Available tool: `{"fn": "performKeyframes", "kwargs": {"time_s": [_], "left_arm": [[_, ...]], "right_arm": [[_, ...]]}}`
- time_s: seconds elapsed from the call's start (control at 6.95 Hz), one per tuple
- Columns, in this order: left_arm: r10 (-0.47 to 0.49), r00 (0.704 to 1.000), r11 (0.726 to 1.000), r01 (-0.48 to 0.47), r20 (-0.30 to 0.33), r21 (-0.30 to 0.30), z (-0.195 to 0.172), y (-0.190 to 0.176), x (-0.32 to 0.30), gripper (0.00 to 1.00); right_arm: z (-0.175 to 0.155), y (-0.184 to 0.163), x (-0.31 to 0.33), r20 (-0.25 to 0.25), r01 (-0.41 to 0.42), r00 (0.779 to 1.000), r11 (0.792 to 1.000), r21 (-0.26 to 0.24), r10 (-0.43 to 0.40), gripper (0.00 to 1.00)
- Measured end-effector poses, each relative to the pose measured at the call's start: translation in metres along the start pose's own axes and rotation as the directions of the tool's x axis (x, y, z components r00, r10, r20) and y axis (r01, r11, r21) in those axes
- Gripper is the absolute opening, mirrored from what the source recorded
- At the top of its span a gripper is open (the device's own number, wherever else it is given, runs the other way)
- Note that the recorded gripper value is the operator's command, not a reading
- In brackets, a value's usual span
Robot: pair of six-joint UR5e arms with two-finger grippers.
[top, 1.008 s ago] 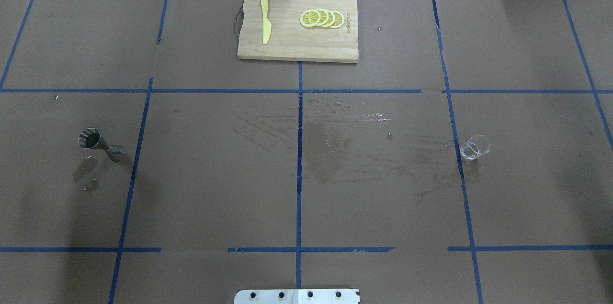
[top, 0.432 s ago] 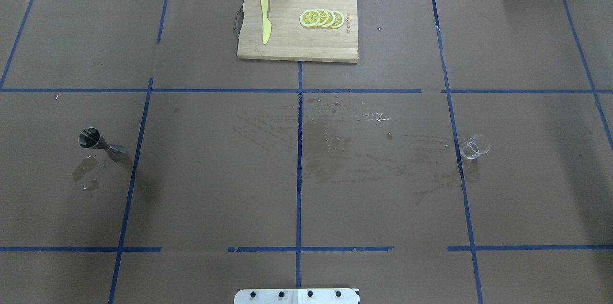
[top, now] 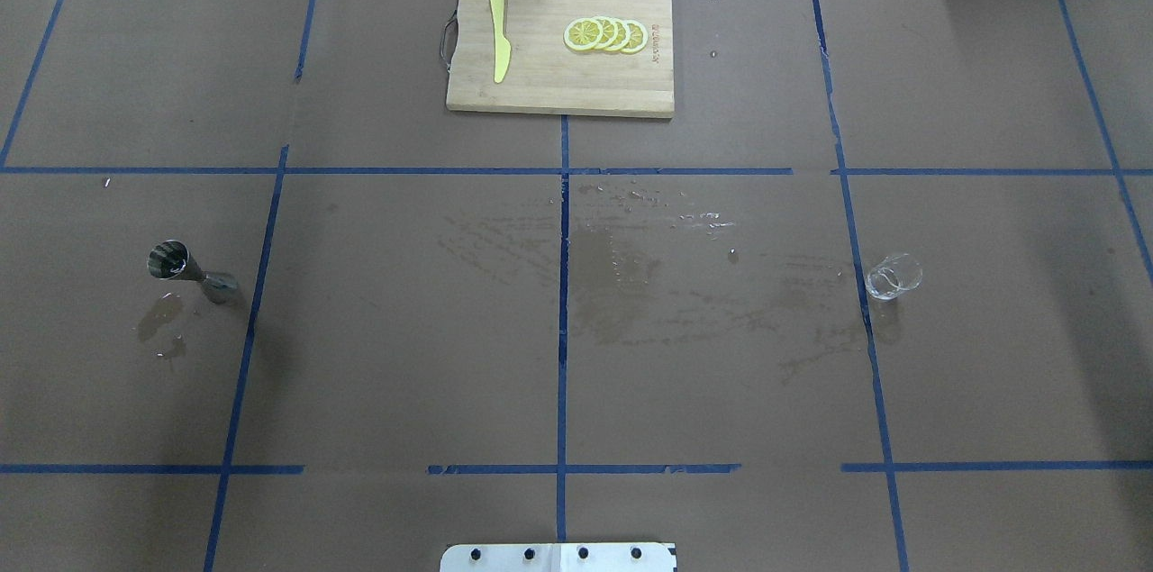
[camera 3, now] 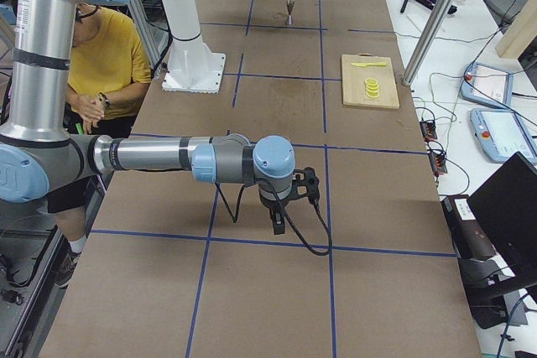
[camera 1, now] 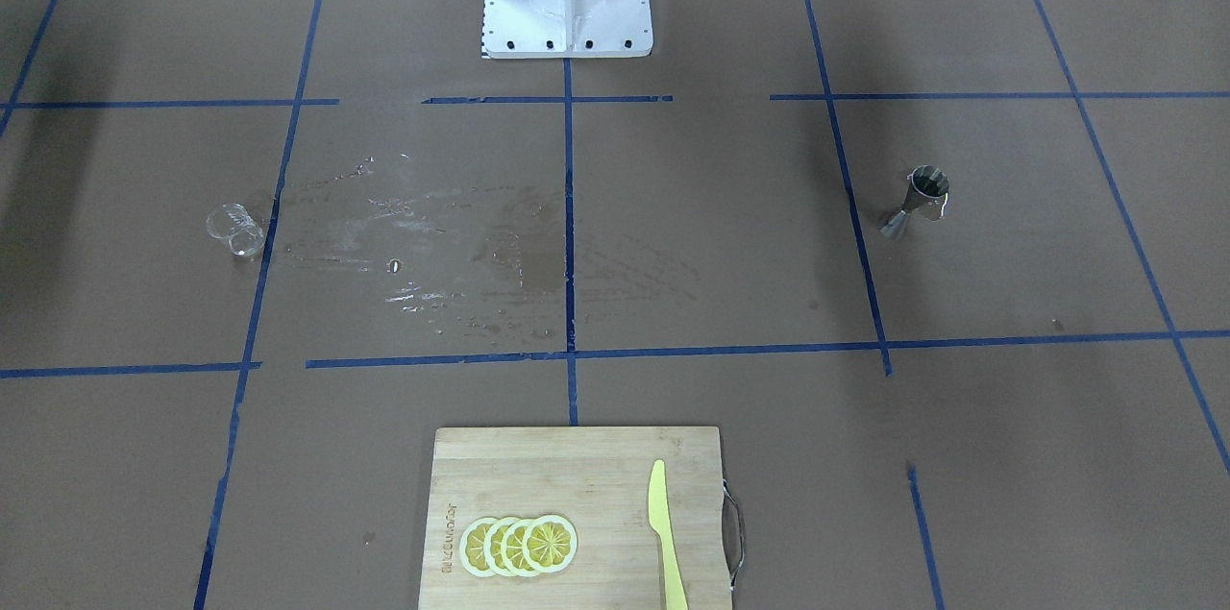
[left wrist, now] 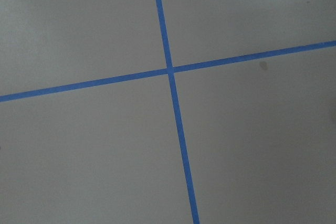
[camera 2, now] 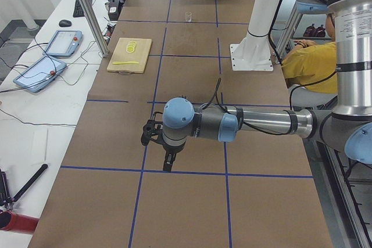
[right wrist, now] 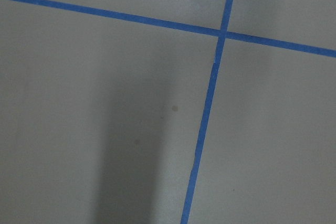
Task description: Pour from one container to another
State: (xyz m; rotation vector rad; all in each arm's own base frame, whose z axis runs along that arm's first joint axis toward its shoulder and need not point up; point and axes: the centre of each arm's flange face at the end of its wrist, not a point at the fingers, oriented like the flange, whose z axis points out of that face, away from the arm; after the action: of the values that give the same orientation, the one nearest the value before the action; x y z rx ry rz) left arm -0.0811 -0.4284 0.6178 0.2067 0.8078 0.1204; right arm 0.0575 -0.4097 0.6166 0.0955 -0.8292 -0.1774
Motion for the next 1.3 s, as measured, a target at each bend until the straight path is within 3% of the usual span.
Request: {"fn": "performKeyframes", "kwargs": {"time_s": [0.43,0.72,1.01,1.3], "left_arm": [[0.046,0.999,0.998,-0.047,-0.018,-0.043,0.017,-0.006,0.021,1.0],[0.021,1.0,0.995,-0.022,-0.012,-0.092,0.019,-0.011,0.03,1.0],[0.036,0.997,0.994,-0.029,0.068,-0.101,0.013,-0.026,0.03,1.0],[0.037,0.993,0.993,-0.025,0.109,-0.111,0.02,-0.045,0.019,1.0]], "right_arm": [[0.021,-0.025,-0.033,-0.001,0.004,1.0,0.999,-0.047,-0.004,1.0],[0.013,-0.032,-0.049,-0.019,0.022,1.0,0.999,-0.036,-0.023,1.0],[0.001,-0.032,-0.059,-0.03,0.039,0.999,0.999,-0.013,-0.04,1.0],[-0.004,-0.027,-0.049,-0.035,0.009,0.999,1.0,-0.005,-0.01,1.0]]}}
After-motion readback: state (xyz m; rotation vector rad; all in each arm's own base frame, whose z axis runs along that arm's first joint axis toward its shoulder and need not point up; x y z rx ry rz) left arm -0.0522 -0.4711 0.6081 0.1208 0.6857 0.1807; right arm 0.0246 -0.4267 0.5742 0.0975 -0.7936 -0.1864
